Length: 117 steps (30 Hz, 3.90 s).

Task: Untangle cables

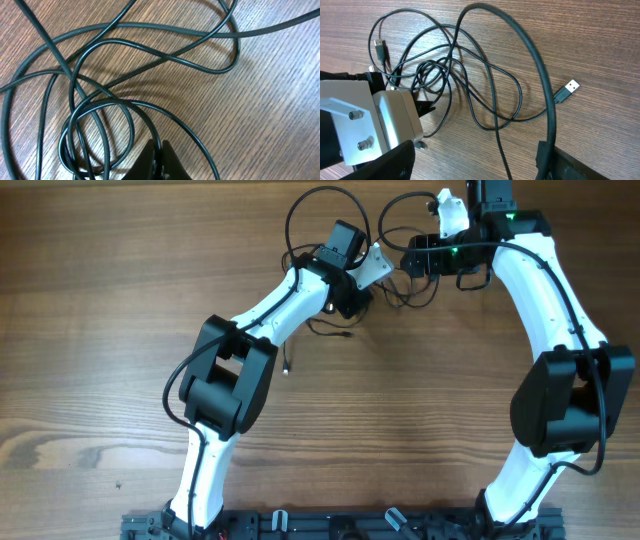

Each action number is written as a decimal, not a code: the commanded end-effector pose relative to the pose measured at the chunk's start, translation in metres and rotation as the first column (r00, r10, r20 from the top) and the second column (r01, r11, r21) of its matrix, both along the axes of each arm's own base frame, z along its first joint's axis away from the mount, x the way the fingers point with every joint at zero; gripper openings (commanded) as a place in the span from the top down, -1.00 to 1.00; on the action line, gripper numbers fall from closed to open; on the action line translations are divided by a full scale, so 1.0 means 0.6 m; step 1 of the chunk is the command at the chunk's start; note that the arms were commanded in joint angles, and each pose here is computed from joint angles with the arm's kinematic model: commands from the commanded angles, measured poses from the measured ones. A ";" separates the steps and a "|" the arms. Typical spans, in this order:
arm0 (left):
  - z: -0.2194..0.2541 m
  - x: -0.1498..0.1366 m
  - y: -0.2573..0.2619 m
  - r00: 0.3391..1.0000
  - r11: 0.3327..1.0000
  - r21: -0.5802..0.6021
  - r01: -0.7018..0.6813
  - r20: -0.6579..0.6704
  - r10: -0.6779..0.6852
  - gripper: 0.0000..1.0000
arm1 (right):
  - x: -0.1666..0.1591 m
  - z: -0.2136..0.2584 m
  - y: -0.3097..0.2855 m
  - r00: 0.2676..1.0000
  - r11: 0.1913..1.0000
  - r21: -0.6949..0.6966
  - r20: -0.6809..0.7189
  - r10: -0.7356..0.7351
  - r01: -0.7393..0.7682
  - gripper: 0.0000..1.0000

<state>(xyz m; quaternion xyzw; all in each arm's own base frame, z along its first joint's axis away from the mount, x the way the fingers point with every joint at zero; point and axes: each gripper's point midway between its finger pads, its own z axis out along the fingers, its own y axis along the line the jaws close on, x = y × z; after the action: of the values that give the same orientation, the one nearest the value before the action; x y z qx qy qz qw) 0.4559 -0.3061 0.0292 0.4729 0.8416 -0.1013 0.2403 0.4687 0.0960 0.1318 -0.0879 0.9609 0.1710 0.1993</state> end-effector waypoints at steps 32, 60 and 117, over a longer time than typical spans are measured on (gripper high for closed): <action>0.307 0.024 0.050 0.924 0.965 -0.147 -0.218 0.286 0.253 0.92 | -0.010 0.016 -0.024 1.000 0.998 0.056 -0.018 -0.026 0.027 -0.99; 0.511 -0.046 0.088 0.862 0.932 -0.312 -0.186 0.403 0.307 0.92 | -0.089 0.108 0.148 0.911 0.774 0.486 0.142 0.388 -0.406 -0.99; 0.500 0.014 0.235 0.773 0.889 -0.231 -0.396 0.439 0.459 0.92 | 0.027 0.035 -0.081 0.993 0.991 0.101 0.065 -0.099 0.092 0.91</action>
<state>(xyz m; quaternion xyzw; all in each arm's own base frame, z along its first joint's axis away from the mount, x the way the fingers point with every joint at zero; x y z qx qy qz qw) 0.4480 -0.2144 0.3230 0.3045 0.8192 -0.0312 0.4850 0.4847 0.0749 0.1492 -0.0651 0.9393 0.2396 0.2367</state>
